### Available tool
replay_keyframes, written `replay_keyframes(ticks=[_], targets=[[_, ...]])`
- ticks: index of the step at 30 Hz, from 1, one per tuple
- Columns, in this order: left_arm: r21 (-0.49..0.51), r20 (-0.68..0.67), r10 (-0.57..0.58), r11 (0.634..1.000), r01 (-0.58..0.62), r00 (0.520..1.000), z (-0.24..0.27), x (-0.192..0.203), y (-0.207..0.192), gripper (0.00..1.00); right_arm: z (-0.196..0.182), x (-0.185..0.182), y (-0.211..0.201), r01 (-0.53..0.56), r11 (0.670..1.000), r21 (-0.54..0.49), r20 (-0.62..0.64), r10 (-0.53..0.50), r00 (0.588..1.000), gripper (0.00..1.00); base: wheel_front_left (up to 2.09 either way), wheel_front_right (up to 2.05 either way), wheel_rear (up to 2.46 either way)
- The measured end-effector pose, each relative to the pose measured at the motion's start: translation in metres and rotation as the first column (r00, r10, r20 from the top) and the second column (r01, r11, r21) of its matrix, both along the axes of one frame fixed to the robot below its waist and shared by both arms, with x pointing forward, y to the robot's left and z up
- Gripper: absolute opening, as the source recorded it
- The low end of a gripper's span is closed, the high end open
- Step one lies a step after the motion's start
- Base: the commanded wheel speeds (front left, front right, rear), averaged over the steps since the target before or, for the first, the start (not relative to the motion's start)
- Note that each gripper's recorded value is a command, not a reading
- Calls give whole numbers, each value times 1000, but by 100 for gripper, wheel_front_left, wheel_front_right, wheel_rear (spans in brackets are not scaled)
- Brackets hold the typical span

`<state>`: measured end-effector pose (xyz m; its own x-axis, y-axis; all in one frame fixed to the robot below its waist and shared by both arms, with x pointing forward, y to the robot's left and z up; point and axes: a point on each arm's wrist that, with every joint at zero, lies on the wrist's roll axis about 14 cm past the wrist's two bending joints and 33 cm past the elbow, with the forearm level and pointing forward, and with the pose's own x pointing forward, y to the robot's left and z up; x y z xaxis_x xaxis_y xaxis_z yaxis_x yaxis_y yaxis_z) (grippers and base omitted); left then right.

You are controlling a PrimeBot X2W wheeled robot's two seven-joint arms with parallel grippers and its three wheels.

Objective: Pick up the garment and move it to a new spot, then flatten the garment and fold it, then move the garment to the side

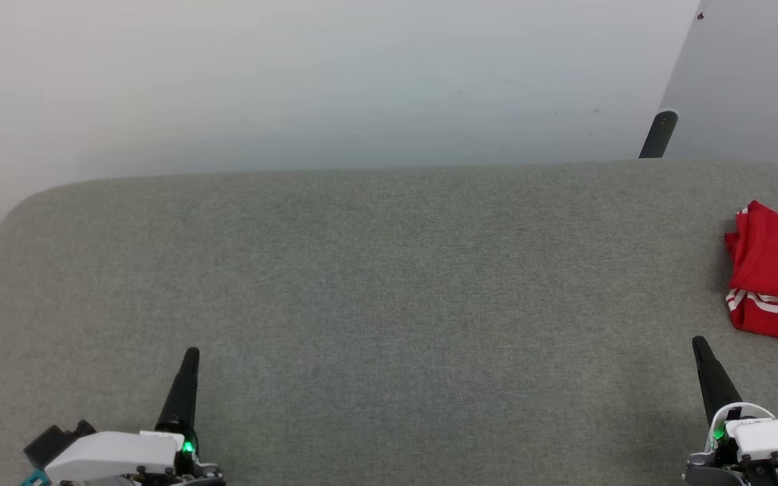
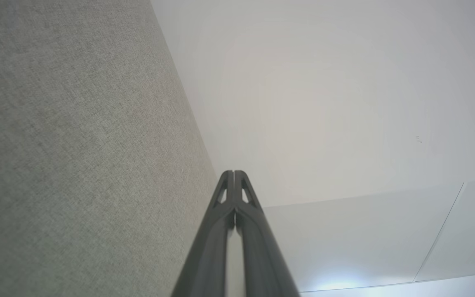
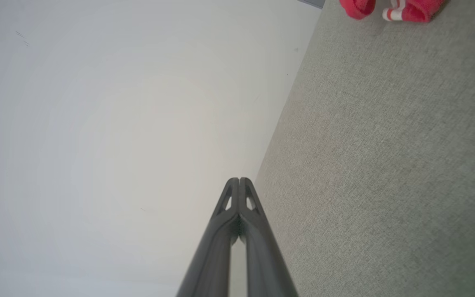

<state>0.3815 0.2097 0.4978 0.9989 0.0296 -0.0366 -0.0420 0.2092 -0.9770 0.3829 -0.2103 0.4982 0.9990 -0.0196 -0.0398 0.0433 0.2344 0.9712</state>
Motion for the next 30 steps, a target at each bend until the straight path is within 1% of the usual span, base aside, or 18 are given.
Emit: replay_keyframes(ticks=[14,30], targets=[[-103,16,-11,995,13,1000,3,3,-5,0,2,2,5,-9,994,112,12,8,1000,0,0,0,0],[-209,34,-23,978,30,999,7,6,-10,0,4,4,10,-17,973,231,28,10,1000,0,0,0,0]])
